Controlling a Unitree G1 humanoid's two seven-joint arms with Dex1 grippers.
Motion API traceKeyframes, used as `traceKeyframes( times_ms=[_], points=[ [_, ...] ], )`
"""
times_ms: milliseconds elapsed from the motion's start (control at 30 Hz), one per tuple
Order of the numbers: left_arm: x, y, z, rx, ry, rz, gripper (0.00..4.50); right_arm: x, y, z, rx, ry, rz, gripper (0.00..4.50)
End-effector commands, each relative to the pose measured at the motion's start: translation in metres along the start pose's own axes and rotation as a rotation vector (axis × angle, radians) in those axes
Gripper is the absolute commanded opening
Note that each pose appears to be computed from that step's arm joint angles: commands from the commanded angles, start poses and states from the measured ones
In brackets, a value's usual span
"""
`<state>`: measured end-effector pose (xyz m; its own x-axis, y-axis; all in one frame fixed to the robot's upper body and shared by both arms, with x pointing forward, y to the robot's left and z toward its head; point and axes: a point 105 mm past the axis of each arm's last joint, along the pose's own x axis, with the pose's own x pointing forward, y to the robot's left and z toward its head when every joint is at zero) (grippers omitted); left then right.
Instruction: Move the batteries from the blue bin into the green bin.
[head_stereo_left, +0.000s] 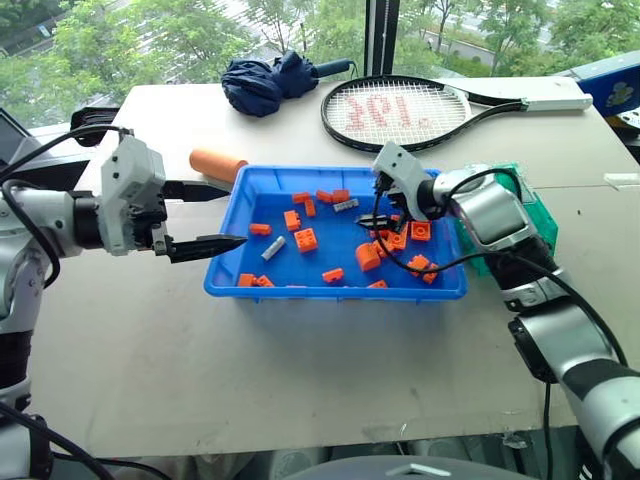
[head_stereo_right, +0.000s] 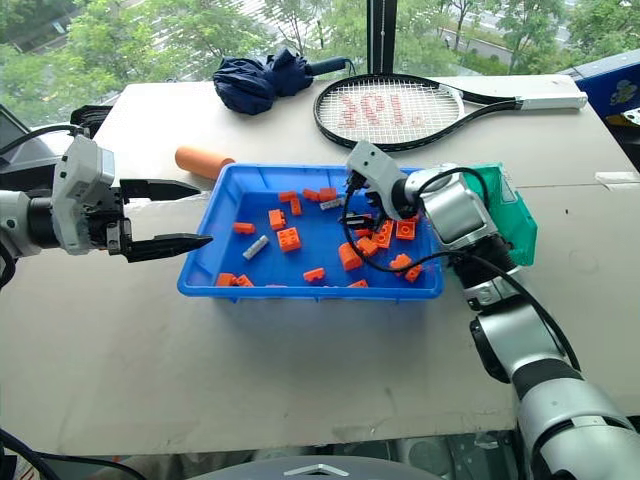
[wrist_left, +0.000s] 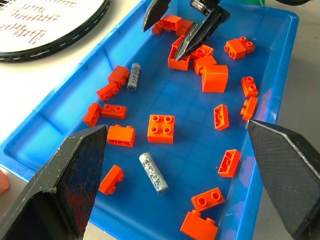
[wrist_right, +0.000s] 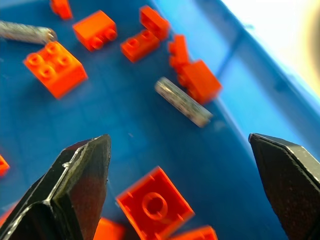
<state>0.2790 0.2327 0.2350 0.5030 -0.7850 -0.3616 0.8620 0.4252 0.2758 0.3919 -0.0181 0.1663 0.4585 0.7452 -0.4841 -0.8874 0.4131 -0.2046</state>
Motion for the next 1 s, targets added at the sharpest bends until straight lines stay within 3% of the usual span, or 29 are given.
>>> traceKeyframes(
  times_ms=[33, 300, 567, 667, 700, 733, 933, 1000],
  points=[
    [-0.011, 0.004, 0.01, 0.044, -0.002, 0.044, 4.5, 0.011, -0.003, 0.008, -0.01, -0.018, -0.003, 4.47],
    [-0.017, 0.004, 0.005, 0.038, 0.021, 0.081, 4.5, 0.04, -0.007, 0.008, -0.013, 0.006, -0.03, 4.47],
    [-0.021, 0.003, 0.004, 0.036, 0.024, 0.094, 4.5, 0.05, 0.001, 0.01, -0.066, 0.016, 0.017, 4.47],
    [-0.021, 0.003, 0.004, 0.037, 0.026, 0.097, 4.5, 0.052, 0.004, 0.01, -0.065, 0.02, 0.04, 3.77],
    [-0.022, 0.004, 0.004, 0.036, 0.027, 0.098, 4.5, 0.052, 0.004, 0.01, -0.065, 0.02, 0.044, 3.18],
    [-0.022, 0.004, 0.003, 0.035, 0.029, 0.101, 4.5, 0.052, 0.005, 0.011, -0.067, 0.02, 0.048, 2.96],
    [-0.024, 0.005, 0.002, 0.036, 0.038, 0.105, 4.5, 0.051, 0.008, 0.011, -0.076, 0.029, 0.076, 0.15],
    [-0.023, 0.006, 0.002, 0.036, 0.037, 0.104, 4.5, 0.051, 0.009, 0.009, -0.087, 0.038, 0.085, 0.01]
  ],
)
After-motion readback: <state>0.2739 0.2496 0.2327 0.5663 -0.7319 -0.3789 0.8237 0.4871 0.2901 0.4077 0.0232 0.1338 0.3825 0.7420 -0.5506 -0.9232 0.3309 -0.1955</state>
